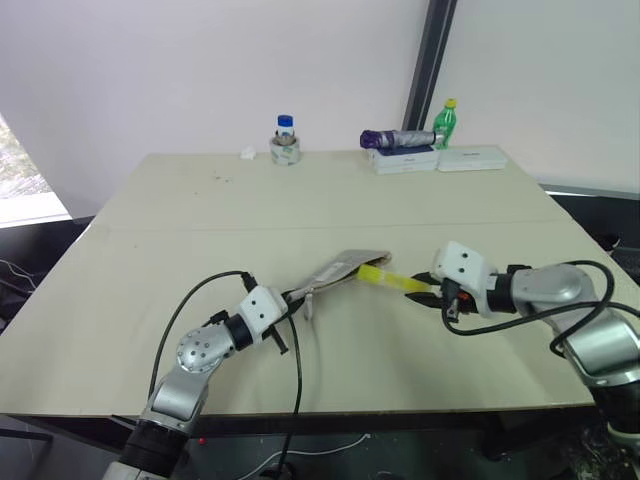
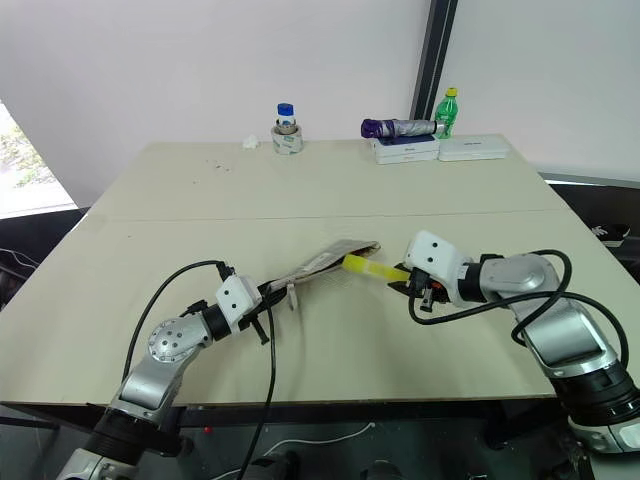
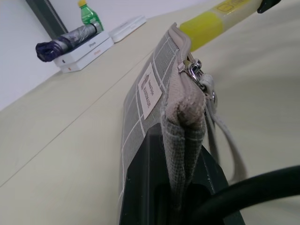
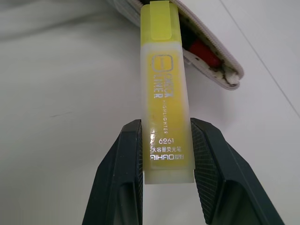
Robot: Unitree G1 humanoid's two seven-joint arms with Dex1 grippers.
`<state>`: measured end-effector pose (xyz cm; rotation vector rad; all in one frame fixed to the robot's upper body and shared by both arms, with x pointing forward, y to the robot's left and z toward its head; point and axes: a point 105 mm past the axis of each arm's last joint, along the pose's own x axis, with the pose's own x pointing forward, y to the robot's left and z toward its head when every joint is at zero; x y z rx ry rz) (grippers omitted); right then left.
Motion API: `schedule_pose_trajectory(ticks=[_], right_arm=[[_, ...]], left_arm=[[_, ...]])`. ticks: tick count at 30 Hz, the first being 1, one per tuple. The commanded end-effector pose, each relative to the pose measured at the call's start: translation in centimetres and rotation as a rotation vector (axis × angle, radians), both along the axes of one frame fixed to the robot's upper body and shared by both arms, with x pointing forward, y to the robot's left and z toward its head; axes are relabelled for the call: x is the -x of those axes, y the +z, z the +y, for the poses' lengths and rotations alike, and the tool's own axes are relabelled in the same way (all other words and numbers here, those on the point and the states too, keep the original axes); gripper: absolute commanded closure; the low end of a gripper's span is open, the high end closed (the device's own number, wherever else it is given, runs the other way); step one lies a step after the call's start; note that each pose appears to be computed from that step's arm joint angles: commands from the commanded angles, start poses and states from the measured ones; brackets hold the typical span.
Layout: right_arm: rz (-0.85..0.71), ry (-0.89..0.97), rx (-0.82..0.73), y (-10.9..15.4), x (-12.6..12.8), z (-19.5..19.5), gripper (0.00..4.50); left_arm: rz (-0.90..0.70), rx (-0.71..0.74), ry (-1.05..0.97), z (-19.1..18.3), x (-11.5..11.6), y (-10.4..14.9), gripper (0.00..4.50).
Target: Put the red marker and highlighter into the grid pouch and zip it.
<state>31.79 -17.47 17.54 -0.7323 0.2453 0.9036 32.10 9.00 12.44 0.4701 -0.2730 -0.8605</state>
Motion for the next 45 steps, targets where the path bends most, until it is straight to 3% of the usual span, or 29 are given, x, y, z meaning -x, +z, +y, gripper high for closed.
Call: schedule_pose_trajectory(ticks=[1, 12, 23, 27, 30, 36, 40, 45], right_arm=[[-0.035, 0.06, 0.051, 0.9, 0.4, 0.8, 3.63], [0.006, 0.209, 0.135, 0.2, 0.9, 3.7, 3.63], [0.032, 0.297, 0.13, -0.3, 1.6, 6.2, 3.63], [0.006, 0.289, 0.121, 0.3, 1.5, 6.1, 1.63], [-0.052, 0.238, 0.079, 2.4, 0.9, 5.4, 0.02], [-0.069, 0.221, -0.153, 7.4, 2.6, 3.6, 0.02], [0.004, 0.201, -0.269, 6.9, 3.4, 4.0, 0.02], [0.022, 0.063, -0.38, 4.8, 1.4, 5.7, 0.02]], left_arm=[[-0.078, -0.031, -0.055, -0.7, 0.8, 1.1, 4.5], [-0.157, -0.194, -0.264, -2.5, 3.3, 0.2, 4.5], [-0.168, -0.197, -0.314, -3.3, 4.1, 0.1, 4.5], [-0.152, -0.189, -0.297, -3.0, 3.9, 0.0, 4.5], [-0.125, -0.147, -0.245, -2.3, 3.2, 0.4, 4.5], [-0.014, 0.073, -0.107, -2.0, 0.9, 2.7, 4.5], [0.104, 0.212, -0.077, -3.5, -0.9, 3.9, 4.5], [0.244, 0.289, -0.096, -5.5, -1.7, 4.1, 4.5]])
